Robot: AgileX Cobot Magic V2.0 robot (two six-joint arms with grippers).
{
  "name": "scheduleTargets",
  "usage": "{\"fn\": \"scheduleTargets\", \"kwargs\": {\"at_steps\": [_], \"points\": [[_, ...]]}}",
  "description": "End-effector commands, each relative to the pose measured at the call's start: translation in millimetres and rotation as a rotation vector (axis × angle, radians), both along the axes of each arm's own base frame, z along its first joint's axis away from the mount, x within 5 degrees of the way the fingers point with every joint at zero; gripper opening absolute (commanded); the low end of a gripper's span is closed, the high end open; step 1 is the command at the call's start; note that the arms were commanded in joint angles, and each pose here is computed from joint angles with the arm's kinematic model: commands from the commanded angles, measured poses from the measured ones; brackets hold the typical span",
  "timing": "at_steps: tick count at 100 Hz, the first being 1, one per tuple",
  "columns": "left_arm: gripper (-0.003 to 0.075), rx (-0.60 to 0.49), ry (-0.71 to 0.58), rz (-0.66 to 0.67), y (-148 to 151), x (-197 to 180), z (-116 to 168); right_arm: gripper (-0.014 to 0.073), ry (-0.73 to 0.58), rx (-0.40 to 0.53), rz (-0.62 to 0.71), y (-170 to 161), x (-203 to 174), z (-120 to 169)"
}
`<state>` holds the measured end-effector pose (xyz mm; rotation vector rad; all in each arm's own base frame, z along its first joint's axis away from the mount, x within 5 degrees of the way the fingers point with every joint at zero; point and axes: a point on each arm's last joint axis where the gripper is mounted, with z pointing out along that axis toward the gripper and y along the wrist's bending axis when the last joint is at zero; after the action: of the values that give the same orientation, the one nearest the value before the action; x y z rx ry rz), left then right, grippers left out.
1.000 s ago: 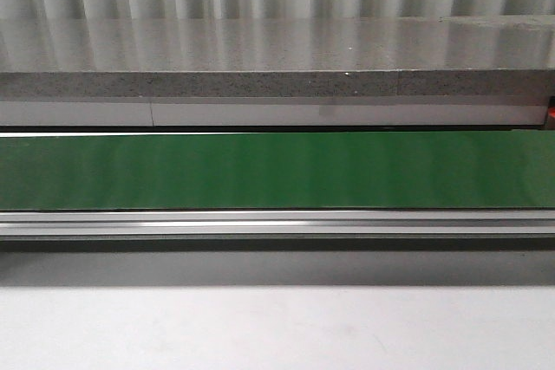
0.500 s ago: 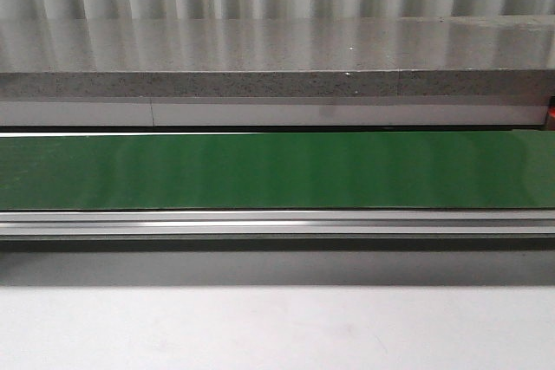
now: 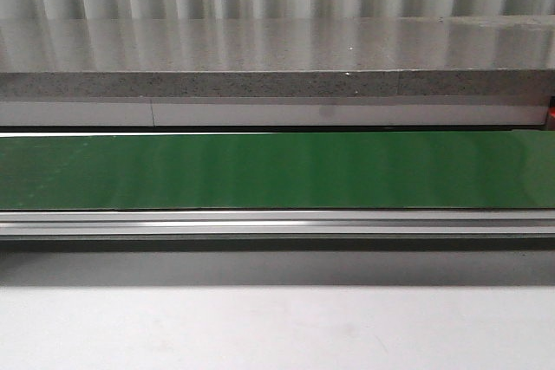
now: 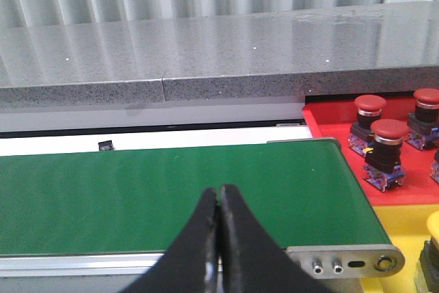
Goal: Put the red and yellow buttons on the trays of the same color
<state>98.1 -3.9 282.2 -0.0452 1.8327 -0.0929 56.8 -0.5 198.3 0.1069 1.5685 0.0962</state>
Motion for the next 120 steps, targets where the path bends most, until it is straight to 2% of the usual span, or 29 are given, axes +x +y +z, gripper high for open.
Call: {"fn": "scheduleTargets", "kwargs": {"at_steps": [1, 24, 52, 91, 120], "points": [[-0.002, -0.023, -0.147, 0.015, 1.1, -5.7, 4.9, -0.0067, -0.095, -0.007, -0.004, -0.1, -1.5, 7.7], [-0.002, -0.035, -0.208, 0.017, 1.9, -28.2, -34.6, -0.0067, -0.095, -0.007, -0.004, -0.1, -1.5, 7.6], [-0.002, -0.045, -0.296, 0.016, 2.5, -46.0, -66.2, -0.0067, -0.095, -0.007, -0.004, -0.1, -1.5, 7.6], [-0.002, -0.053, -0.311, -0.051, -1.4, -42.6, -84.3, -0.0067, -0.095, -0.007, -0.004, -0.1, -1.5, 7.6], [-0.002, -0.055, -0.363, -0.055, -1.7, -43.0, -79.2, -0.0067, -0.095, -0.007, -0.004, -0.1, -1.5, 7.6]]}}
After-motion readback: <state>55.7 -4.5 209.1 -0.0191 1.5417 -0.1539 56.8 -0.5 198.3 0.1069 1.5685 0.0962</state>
